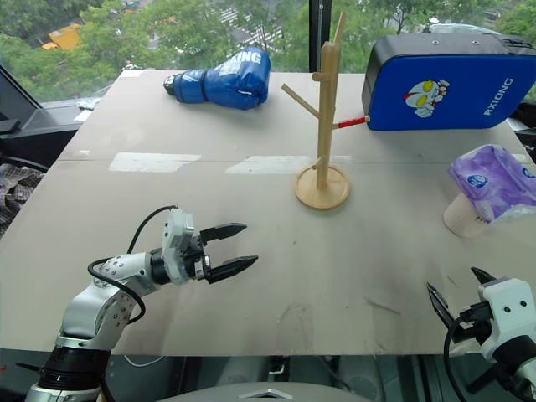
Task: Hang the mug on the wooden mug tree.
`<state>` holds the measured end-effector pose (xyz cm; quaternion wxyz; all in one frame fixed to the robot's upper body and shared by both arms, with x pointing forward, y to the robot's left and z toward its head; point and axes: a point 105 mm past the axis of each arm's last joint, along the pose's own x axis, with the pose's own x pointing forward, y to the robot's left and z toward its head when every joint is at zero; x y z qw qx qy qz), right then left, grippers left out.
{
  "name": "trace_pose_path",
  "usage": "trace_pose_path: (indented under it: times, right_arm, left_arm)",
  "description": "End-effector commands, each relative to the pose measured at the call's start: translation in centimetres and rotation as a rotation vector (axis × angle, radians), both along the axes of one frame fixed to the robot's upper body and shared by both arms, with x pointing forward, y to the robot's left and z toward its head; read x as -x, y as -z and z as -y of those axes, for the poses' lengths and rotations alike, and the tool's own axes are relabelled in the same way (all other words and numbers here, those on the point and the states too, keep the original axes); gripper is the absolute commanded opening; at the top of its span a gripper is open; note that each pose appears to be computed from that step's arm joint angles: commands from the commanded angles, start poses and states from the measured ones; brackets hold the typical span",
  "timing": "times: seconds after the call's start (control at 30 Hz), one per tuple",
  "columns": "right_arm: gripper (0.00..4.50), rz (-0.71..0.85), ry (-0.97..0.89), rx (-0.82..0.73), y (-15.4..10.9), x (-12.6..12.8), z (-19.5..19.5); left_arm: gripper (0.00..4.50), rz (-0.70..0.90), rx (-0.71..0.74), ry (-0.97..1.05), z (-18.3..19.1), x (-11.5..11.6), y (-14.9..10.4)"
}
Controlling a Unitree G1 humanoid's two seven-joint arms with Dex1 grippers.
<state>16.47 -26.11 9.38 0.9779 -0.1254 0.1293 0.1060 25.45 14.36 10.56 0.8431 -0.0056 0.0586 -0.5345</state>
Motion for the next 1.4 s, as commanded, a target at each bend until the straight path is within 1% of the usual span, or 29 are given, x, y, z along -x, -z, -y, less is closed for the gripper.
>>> trace_pose_path:
  times: [0.03,0.13,0.27,0.37,0.4,0.5,0.57,0.63,0.7,0.77,0.83,1.0,1.1,1.2,1.3,1.33,1.4]
  right_arm:
    - [4.44,0.067,-0.017,0.04,-2.0,-0.4,-0.2]
    - [4.44,0.111,-0.024,0.063,-3.1,-1.0,-0.6]
    - [4.44,0.145,-0.007,0.113,-4.1,-1.1,-1.1]
    - [4.44,0.212,-0.055,0.071,-6.8,-1.3,-2.3]
    - [4.44,0.23,-0.064,0.08,-7.6,-1.4,-2.4]
    - [4.44,0.26,-0.099,0.149,-9.8,-1.6,-2.7]
    - [4.44,0.246,-0.121,0.201,-10.6,-1.6,-2.8]
    - [4.44,0.212,-0.095,0.323,-11.4,-2.1,-1.8]
    - [4.44,0.201,-0.03,0.366,-12.5,-3.1,0.0]
    - [4.44,0.185,-0.026,0.38,-13.4,-4.1,0.8]
    - [4.44,0.148,-0.013,0.383,-13.7,-6.0,1.5]
    - [4.44,0.059,0.026,0.418,-13.8,-9.2,2.6]
    - [4.44,0.019,0.054,0.432,-13.7,-10.2,3.2]
    - [4.44,-0.042,0.065,0.421,-12.6,-10.9,3.5]
    - [3.68,-0.054,0.064,0.417,-12.4,-11.3,3.7]
    - [3.3,-0.062,0.058,0.424,-12.3,-11.3,3.7]
    - [2.33,-0.071,0.052,0.434,-12.2,-11.3,3.8]
  left_arm:
    - [4.5,0.035,0.013,0.025,-0.2,0.3,-0.9]
    - [4.5,0.072,0.053,0.066,0.9,0.0,-1.8]
    - [4.5,0.099,0.061,0.125,2.0,-0.4,-2.2]
    - [4.5,0.122,0.075,0.196,3.1,-0.3,-3.3]
    - [4.5,0.133,0.079,0.218,3.5,-0.3,-3.5]
    - [4.5,0.172,0.087,0.285,4.3,0.3,-4.2]
    - [4.5,0.189,0.116,0.312,4.5,0.5,-5.0]
    - [4.5,0.219,0.144,0.346,4.6,0.6,-6.2]
    - [4.5,0.244,0.161,0.367,4.9,0.5,-7.3]
    - [4.5,0.263,0.169,0.384,5.3,0.8,-8.2]
    - [4.5,0.272,0.173,0.385,5.6,1.2,-8.7]
    - [4.5,0.28,0.159,0.365,5.8,1.8,-8.9]
    - [4.5,0.27,0.169,0.343,5.8,2.2,-8.8]
    - [4.5,0.259,0.164,0.315,5.8,2.7,-8.4]
    - [4.5,0.261,0.165,0.293,5.8,2.8,-8.4]
    - [4.5,0.261,0.166,0.289,5.8,2.9,-8.5]
    - [4.5,0.261,0.167,0.286,5.8,2.9,-8.5]
